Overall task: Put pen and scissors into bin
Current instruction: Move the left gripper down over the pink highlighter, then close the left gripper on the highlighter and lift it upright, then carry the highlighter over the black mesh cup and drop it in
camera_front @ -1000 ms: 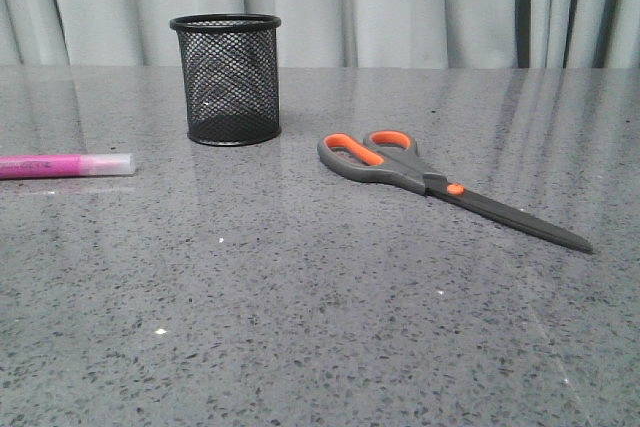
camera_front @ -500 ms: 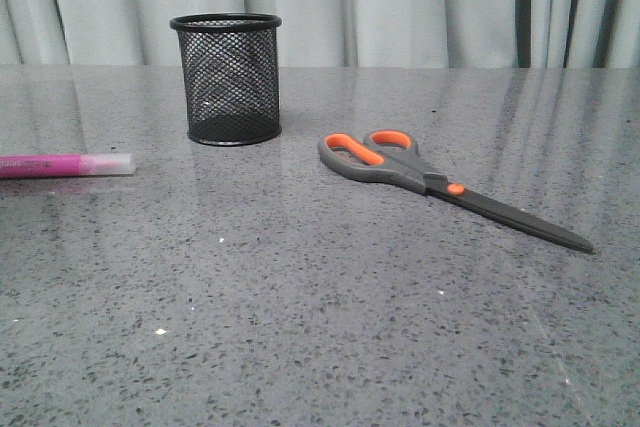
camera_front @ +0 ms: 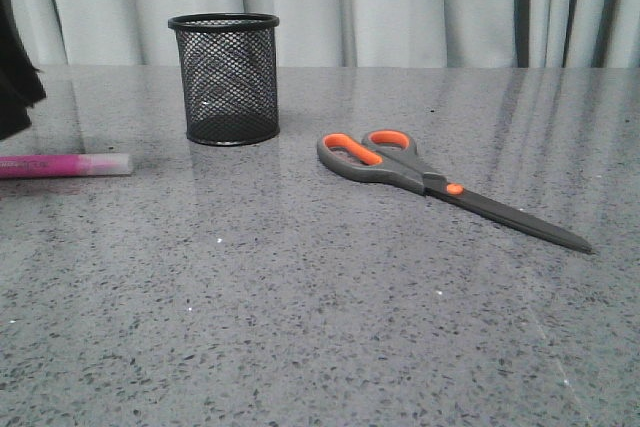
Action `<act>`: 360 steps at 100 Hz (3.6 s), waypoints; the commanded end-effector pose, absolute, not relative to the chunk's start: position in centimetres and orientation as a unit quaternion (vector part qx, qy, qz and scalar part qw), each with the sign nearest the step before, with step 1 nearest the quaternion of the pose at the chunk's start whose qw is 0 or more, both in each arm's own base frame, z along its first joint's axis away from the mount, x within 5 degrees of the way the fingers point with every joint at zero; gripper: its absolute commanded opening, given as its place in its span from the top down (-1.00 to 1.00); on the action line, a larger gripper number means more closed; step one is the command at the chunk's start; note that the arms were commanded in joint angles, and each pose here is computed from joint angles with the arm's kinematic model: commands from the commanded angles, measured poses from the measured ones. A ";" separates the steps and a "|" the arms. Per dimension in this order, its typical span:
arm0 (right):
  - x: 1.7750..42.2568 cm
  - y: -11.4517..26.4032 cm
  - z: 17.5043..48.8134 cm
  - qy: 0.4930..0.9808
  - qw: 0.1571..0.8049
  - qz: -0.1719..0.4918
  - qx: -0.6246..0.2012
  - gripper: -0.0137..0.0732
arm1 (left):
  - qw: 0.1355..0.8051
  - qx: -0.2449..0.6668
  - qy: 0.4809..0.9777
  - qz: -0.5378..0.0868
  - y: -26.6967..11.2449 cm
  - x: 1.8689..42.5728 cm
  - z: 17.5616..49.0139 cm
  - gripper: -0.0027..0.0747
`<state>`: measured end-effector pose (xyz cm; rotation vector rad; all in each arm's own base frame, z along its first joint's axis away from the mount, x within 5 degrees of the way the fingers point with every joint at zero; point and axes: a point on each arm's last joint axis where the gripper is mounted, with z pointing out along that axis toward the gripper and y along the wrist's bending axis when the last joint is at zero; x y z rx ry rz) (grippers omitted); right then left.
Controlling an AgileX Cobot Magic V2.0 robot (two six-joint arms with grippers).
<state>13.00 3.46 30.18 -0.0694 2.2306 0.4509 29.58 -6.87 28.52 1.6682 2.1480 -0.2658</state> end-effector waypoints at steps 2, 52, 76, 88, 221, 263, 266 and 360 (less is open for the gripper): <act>13.4 3.4 31.6 0.873 0.452 0.178 -0.026 -0.07 | 0.231 0.610 0.751 -0.099 -7.5 30.0 29.5 0.03; 13.4 3.4 31.5 0.875 0.450 0.179 -0.027 -0.07 | 0.219 0.610 0.754 -0.102 -7.7 32.1 27.6 0.03; 13.4 3.4 31.5 0.875 0.449 0.179 -0.028 -0.07 | 0.204 0.614 0.756 -0.103 -7.7 32.3 26.9 0.03; 13.4 3.4 31.5 0.876 0.448 0.179 -0.028 -0.07 | 0.200 0.613 0.757 -0.106 -7.7 32.5 26.5 0.03; 13.4 3.4 31.5 0.875 0.448 0.179 -0.028 -0.07 | 0.503 0.467 0.665 -0.294 -11.4 32.4 41.4 0.99; 13.4 3.4 31.5 0.876 0.446 0.179 -0.028 -0.07 | 0.540 0.392 0.633 -0.392 -13.8 36.7 38.4 0.99; 13.4 3.4 31.5 0.876 0.446 0.179 -0.028 -0.07 | 0.538 0.398 0.632 -0.391 -14.0 37.0 37.8 0.99; 13.4 3.4 31.5 0.876 0.446 0.179 -0.028 -0.07 | 0.499 0.428 0.674 -0.337 -13.8 39.7 32.5 0.99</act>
